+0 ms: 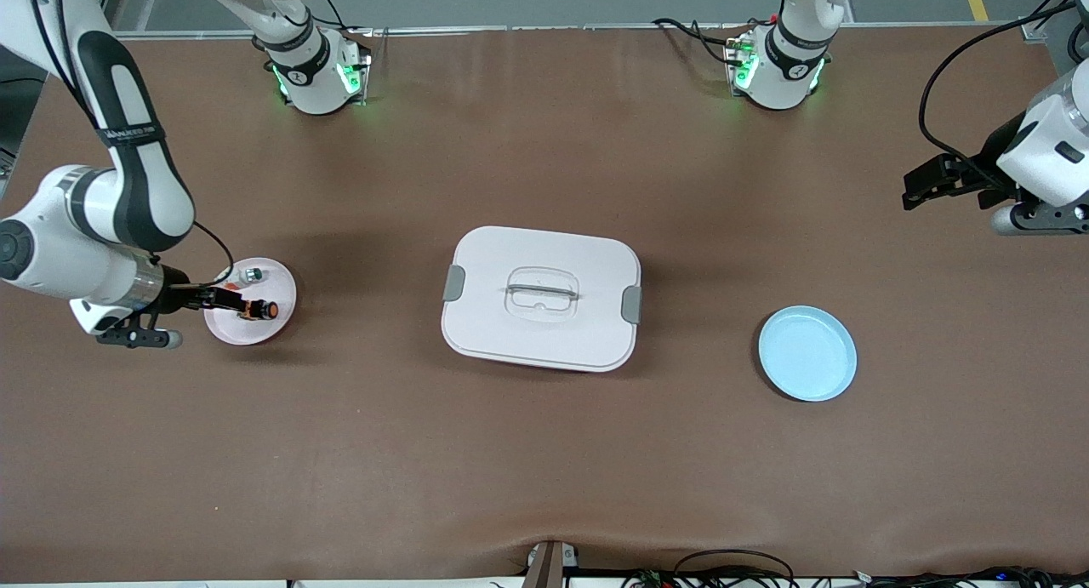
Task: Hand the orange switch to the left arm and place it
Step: 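Lower the right gripper and close it on the black-orange switch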
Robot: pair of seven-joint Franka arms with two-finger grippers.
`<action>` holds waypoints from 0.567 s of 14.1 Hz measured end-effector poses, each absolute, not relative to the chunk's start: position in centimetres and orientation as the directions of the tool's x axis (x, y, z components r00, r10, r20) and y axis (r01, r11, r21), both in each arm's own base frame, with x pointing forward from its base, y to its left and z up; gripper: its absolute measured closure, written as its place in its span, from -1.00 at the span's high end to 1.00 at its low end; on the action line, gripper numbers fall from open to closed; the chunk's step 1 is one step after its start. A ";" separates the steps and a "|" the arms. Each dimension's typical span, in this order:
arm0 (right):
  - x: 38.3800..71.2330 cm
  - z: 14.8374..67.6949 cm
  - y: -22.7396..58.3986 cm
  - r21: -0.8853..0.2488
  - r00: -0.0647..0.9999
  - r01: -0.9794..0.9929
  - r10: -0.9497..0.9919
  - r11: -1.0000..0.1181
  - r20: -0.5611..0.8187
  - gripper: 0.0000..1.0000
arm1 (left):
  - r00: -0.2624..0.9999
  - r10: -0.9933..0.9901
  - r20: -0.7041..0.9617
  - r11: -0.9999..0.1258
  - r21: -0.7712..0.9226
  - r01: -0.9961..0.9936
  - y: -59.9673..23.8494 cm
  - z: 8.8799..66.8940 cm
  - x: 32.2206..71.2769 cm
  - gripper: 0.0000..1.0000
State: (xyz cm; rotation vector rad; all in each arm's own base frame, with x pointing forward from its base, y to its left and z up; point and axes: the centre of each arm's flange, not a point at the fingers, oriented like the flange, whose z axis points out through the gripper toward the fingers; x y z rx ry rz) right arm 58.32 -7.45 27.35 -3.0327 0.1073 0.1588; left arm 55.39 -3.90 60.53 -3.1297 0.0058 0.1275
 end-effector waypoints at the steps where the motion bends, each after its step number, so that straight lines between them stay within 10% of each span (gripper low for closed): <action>1: 58.3 26.5 -7.3 -0.099 0.992 -0.065 -0.054 -0.993 -0.110 1.00 | 0.997 -0.003 -0.082 -1.000 -0.009 -0.004 -3.9 60.5 55.4 1.00; 8: 57.4 21.6 -7.4 -0.097 0.993 -0.031 -0.019 -0.995 -0.117 1.00 | 0.996 -0.003 -0.088 -1.000 -0.009 -0.004 -3.9 60.1 55.5 1.00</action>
